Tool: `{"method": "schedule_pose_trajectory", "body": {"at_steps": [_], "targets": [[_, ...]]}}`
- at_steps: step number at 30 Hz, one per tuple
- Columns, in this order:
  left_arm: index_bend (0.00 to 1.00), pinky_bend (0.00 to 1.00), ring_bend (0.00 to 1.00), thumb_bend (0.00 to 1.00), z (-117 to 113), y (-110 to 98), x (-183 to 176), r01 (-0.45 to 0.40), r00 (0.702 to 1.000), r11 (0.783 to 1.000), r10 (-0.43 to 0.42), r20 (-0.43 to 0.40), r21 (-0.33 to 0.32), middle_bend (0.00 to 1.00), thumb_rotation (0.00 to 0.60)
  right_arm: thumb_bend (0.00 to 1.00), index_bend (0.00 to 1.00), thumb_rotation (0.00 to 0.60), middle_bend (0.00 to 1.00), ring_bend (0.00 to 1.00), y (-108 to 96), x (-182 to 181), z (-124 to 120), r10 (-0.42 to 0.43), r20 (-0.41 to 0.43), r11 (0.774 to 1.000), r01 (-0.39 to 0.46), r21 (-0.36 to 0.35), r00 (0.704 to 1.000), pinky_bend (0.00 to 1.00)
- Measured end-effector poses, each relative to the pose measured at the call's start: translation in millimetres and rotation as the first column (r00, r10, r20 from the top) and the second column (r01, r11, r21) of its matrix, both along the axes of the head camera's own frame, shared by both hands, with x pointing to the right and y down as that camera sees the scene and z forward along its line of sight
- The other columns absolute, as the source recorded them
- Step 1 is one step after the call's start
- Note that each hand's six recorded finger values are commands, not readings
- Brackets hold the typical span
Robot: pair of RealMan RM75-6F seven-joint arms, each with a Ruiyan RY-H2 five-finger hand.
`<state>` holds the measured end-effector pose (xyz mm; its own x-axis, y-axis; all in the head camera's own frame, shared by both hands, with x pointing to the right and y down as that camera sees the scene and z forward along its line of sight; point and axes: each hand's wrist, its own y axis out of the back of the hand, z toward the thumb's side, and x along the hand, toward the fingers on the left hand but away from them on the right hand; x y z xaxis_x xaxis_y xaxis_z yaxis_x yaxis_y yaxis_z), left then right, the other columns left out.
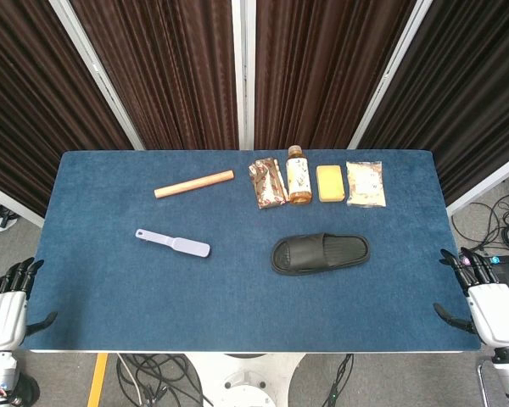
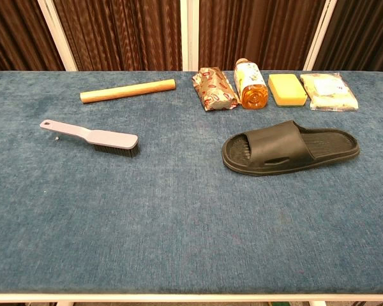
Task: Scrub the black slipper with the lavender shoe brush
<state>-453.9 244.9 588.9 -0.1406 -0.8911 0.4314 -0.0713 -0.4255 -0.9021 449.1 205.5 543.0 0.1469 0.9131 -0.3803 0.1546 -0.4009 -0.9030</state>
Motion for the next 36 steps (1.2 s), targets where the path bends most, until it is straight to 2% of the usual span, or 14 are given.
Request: {"method": "schedule_pose_trajectory", "body": {"at_steps": [6, 9, 14, 18, 24, 31, 36], "targets": [[0.17, 0.21, 0.12, 0.2, -0.1, -0.5, 0.3, -0.007, 1.0, 1.0, 0.007, -0.004, 0.0, 0.19, 0.6, 0.13, 0.05, 0.6, 0.22, 0.02, 6.4, -0.4, -2.8, 0.018, 0.002, 1.0, -0.018, 0.008, 1.0, 0.09], [0.17, 0.21, 0.12, 0.2, 0.3, -7.5, 4.4, -0.032, 0.999, 0.999, 0.032, -0.012, 0.011, 0.19, 0.6, 0.13, 0.05, 0.6, 0.22, 0.02, 6.2, -1.0, -3.1, 0.018, 0.002, 1.0, -0.018, 0.01, 1.0, 0.09], [0.17, 0.21, 0.12, 0.19, 7.8, -33.5, 20.3, -0.117, 0.993, 0.993, 0.118, -0.029, 0.022, 0.2, 0.6, 0.13, 0.05, 0.6, 0.22, 0.02, 3.5, -6.5, -4.2, 0.0, 0.009, 1.0, 0.0, 0.021, 1.0, 0.09], [0.19, 0.21, 0.12, 0.19, 22.4, -63.1, 41.1, -0.218, 0.975, 0.976, 0.217, -0.045, 0.003, 0.19, 0.6, 0.13, 0.05, 0.6, 0.22, 0.02, 3.1, -12.1, -4.1, -0.019, 0.008, 1.0, 0.019, 0.019, 1.0, 0.09], [0.19, 0.21, 0.12, 0.2, 56.6, -107.1, 79.5, -0.367, 0.93, 0.926, 0.361, -0.076, -0.094, 0.2, 0.6, 0.13, 0.05, 0.6, 0.22, 0.02, 4.4, -15.8, -3.3, -0.027, 0.004, 1.0, 0.027, 0.011, 1.0, 0.09], [0.25, 0.21, 0.12, 0.2, 107.5, -155.4, 126.9, -0.484, 0.875, 0.833, 0.472, -0.112, -0.268, 0.25, 0.6, 0.13, 0.05, 0.6, 0.22, 0.02, 5.7, -9.2, -4.3, -0.008, -0.013, 1.0, 0.008, 0.001, 1.0, 0.09], [0.32, 0.24, 0.19, 0.2, 135.2, -181.9, 141.2, -0.482, 0.872, 0.813, 0.48, -0.093, -0.328, 0.33, 0.6, 0.13, 0.05, 0.6, 0.22, 0.02, 6.3, -4.7, -4.4, 0.004, -0.019, 1.0, -0.004, -0.001, 1.0, 0.09]]}}
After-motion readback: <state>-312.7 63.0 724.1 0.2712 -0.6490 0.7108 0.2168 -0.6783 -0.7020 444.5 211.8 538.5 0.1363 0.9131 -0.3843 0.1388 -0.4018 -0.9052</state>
